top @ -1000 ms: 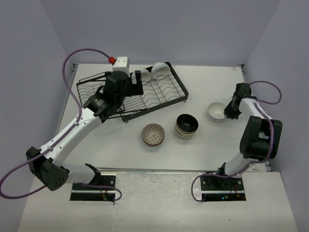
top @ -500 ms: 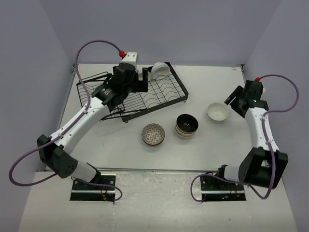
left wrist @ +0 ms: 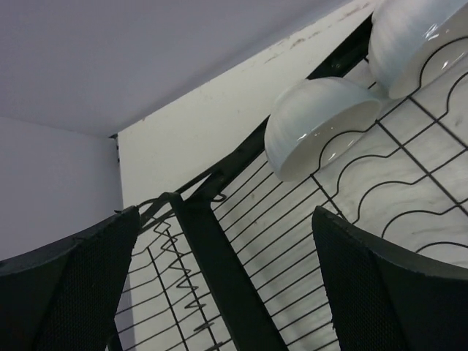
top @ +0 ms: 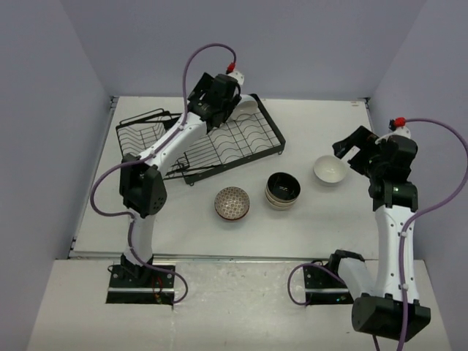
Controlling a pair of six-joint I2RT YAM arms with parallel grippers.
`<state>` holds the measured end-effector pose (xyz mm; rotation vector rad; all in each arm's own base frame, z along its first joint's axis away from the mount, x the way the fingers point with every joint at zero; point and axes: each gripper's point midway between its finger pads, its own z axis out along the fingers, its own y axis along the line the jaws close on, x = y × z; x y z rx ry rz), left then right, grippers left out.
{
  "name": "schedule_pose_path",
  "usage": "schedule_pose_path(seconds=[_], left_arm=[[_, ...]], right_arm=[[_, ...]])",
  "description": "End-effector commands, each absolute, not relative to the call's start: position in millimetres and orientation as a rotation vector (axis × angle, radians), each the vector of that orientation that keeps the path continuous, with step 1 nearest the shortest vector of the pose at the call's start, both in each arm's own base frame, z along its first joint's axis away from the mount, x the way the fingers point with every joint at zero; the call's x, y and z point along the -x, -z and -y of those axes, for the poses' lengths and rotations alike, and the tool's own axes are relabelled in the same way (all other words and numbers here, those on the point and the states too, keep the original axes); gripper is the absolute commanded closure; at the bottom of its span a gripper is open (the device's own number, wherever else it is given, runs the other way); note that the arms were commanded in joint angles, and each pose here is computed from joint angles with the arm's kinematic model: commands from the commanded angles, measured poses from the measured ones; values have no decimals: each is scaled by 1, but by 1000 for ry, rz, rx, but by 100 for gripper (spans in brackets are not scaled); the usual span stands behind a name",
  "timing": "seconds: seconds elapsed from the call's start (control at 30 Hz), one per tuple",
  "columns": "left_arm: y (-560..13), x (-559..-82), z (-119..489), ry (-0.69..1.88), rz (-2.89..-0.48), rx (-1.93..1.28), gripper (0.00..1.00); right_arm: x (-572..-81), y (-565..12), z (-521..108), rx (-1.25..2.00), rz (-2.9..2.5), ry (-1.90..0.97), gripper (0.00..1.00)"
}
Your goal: Unload the bowls from the dish rack
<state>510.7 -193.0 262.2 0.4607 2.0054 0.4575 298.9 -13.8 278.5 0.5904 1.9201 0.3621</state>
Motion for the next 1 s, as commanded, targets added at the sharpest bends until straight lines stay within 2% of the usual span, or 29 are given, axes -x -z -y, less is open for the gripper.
schedule_pose_path(seconds=[0.0, 0.2, 0.3, 0.37, 0.6, 0.8, 0.97], left_arm=[[-250, -540, 179, -705, -1911, -662, 0], [-232, -577, 187, -637, -1832, -677, 2], [-216, -590, 184, -665, -1834, -691, 7], [-202, -599, 175, -682, -1853, -680, 17], [-170, -609, 167, -663, -1893, -671, 24], [-171, -605, 167, -634, -1871, -614, 24], [-201, -601, 155, -655, -1838, -448, 18]], right_arm=[[-302, -276, -8, -485, -1956, -485, 1], [-305, -276, -12, -457, -1962, -506, 1], [-303, -280, -10, -453, -1953, -492, 1], [-301, -286, -10, -446, -1938, -483, 1], [-298, -298, -9, -430, -1897, -471, 1], [-302, -294, -8, -436, -1903, -473, 1], [-302, -294, -11, -428, -1905, -488, 1]])
